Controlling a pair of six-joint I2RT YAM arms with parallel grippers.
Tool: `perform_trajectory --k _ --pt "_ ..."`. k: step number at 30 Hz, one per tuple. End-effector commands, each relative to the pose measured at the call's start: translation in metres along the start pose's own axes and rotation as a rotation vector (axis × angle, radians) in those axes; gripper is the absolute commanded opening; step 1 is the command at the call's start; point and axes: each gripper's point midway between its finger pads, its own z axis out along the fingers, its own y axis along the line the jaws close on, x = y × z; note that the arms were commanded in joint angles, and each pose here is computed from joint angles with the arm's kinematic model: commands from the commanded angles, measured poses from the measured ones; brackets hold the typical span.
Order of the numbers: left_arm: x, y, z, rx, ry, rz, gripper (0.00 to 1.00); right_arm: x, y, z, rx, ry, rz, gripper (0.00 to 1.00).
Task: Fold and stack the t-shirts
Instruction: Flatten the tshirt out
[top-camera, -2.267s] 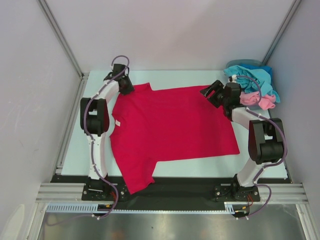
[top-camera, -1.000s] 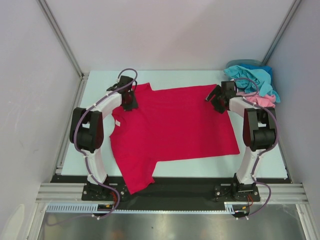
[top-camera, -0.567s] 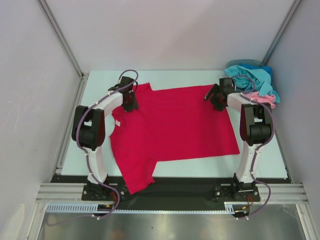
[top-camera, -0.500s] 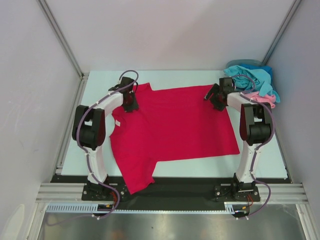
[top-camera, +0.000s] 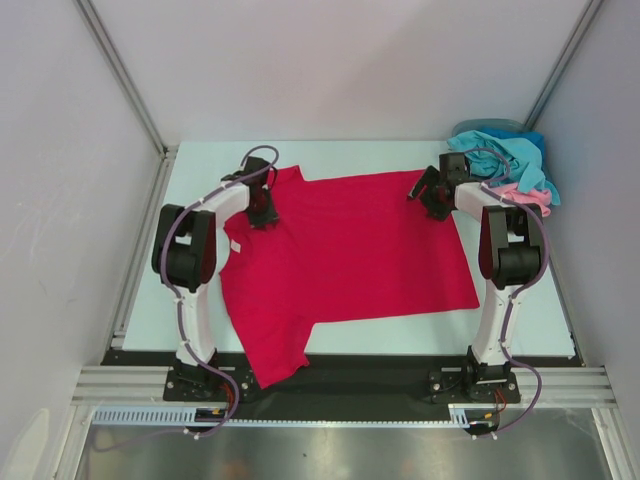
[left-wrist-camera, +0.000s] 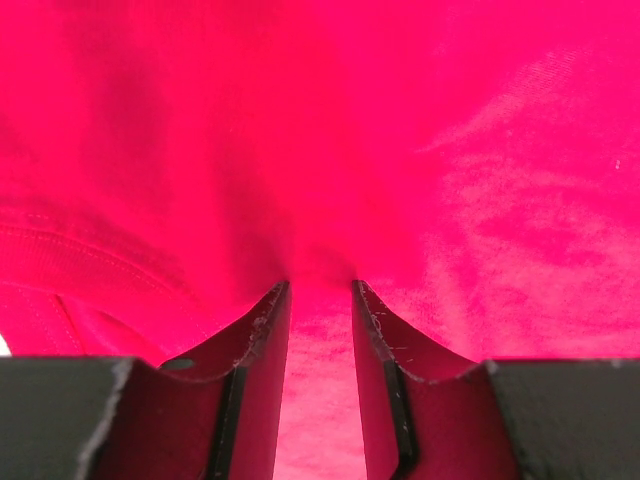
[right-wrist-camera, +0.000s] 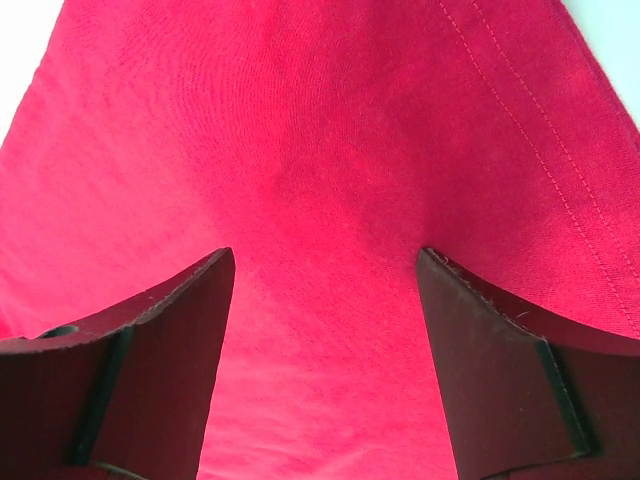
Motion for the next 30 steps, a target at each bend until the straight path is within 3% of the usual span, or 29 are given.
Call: perform_trajectory --k 1,30 --pt "-0.01 -0.002 0.002 0.009 -0.01 0.012 0.36 0.012 -0.004 0.004 0.007 0.055 -0.01 0.79" --pt "-0.088 -0.002 0.016 -0.09 -0.001 0.0 0.37 -0.027 0.033 -0.001 -0.117 -0.025 0.007 0.79"
